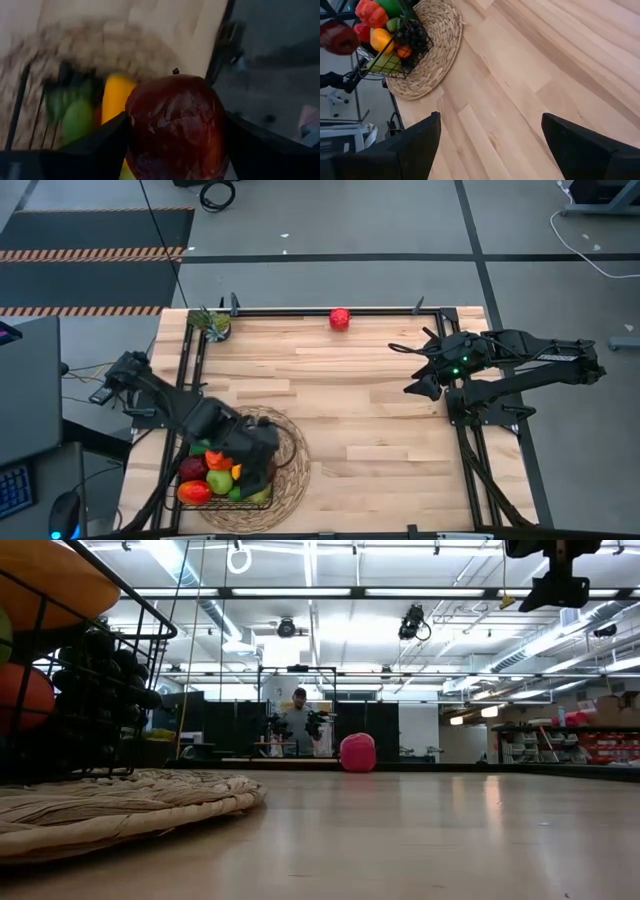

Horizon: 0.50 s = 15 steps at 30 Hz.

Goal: Build produce basket
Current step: Put the dark red apple into the black wire basket

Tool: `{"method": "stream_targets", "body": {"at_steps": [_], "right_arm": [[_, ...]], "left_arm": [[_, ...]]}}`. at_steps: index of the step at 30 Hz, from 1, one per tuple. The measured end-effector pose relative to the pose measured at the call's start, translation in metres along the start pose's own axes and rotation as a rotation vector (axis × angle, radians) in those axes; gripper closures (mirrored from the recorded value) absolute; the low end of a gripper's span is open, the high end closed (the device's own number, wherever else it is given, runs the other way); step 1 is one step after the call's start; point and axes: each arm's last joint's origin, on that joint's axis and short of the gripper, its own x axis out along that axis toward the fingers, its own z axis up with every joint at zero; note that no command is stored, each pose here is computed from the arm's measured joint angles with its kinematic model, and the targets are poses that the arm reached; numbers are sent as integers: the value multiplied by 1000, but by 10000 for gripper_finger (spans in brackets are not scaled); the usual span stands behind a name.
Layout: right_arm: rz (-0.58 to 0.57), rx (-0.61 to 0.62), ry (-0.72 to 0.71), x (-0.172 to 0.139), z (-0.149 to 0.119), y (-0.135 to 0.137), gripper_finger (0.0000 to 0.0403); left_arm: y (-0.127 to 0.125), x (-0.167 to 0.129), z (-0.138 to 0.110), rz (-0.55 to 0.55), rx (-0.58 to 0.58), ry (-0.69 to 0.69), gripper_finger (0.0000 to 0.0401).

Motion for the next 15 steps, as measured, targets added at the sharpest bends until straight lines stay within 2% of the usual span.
{"method": "stream_targets", "body": {"at_steps": [5, 8, 15], "right_arm": [[7, 0, -3, 0, 0, 1, 54], [8, 0, -2, 0, 0, 1, 54], [8, -7, -1, 0, 0, 1, 54]], "left_arm": [[-1, -1, -29, 161, -61, 78, 89], [0, -2, -35, 197, -118, 96, 64], [-5, -1, -38, 149, -199, 129, 46]]}}
